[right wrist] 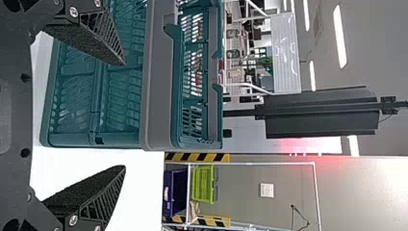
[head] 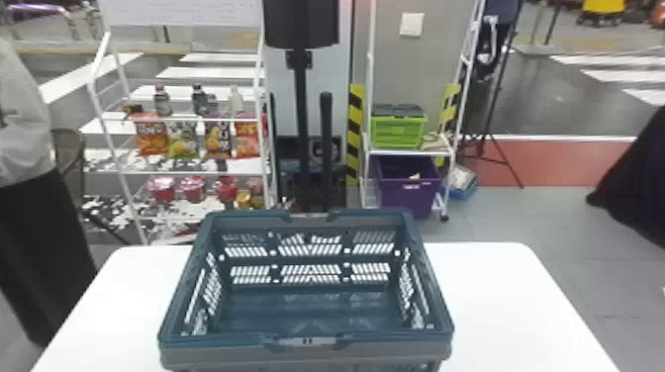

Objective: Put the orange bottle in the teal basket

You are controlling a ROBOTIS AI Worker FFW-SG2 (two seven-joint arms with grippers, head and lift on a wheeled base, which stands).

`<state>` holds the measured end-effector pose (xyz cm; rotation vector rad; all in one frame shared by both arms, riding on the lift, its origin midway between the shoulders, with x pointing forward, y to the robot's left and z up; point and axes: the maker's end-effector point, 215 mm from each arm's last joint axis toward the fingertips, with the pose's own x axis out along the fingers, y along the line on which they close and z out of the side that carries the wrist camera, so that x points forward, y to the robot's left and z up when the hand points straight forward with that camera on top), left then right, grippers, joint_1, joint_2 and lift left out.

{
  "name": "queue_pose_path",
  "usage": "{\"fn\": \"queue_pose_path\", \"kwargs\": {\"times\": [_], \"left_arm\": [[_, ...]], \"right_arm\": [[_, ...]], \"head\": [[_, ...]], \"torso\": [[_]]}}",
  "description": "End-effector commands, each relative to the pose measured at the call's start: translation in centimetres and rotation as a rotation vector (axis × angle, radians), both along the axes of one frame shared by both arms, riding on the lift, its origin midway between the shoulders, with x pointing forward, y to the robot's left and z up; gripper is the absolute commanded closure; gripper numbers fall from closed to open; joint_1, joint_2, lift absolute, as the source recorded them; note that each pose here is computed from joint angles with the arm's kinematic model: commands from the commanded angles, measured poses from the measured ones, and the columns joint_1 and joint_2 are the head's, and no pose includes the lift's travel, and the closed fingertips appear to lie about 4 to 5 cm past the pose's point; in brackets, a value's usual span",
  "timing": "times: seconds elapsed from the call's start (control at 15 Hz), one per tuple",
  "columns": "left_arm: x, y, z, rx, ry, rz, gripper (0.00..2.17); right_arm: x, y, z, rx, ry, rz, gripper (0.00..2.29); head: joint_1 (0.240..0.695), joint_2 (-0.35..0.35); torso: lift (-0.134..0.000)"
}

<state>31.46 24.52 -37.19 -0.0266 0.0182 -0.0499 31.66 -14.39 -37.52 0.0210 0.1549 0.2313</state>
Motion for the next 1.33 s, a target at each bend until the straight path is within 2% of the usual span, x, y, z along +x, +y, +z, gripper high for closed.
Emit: {"fn": "queue_pose_path", "kwargs": {"times": [0.0,0.53,0.73,0.87,1.0,1.13,1.27], "left_arm": [[0.0,0.0,0.0,-0.002,-0.001,0.002,0.54],[0.0,0.0,0.6,-0.003,-0.008,0.002,0.54],[0.4,0.0,3.4,0.005,-0.043,-0.002,0.54],[1.0,-0.1,5.2,0.018,-0.035,-0.008,0.54],[1.9,-0.2,7.7,0.050,-0.045,-0.015,0.54],[3.0,-0.3,8.7,0.077,-0.009,-0.029,0.54],[4.8,-0.2,8.8,0.076,0.047,-0.036,0.54]], "right_arm": [[0.0,0.0,0.0,0.000,0.000,-0.001,0.13],[0.0,0.0,-0.3,0.000,0.006,-0.003,0.13],[-0.1,-0.1,-0.5,-0.002,0.008,-0.004,0.13],[-0.1,-0.1,-0.6,-0.001,0.010,-0.004,0.13],[-0.1,-0.2,-0.8,-0.001,0.014,-0.009,0.13],[-0.1,-0.4,-1.0,-0.001,0.017,-0.014,0.13],[-0.4,-0.6,-0.6,0.002,0.003,-0.019,0.13]], "head": [[0.499,0.000],[0.499,0.000],[0.499,0.000],[0.499,0.000],[0.499,0.000],[0.499,0.000],[0.499,0.000]], "torso": [[0.000],[0.000],[0.000],[0.000],[0.000],[0.000],[0.000]]}}
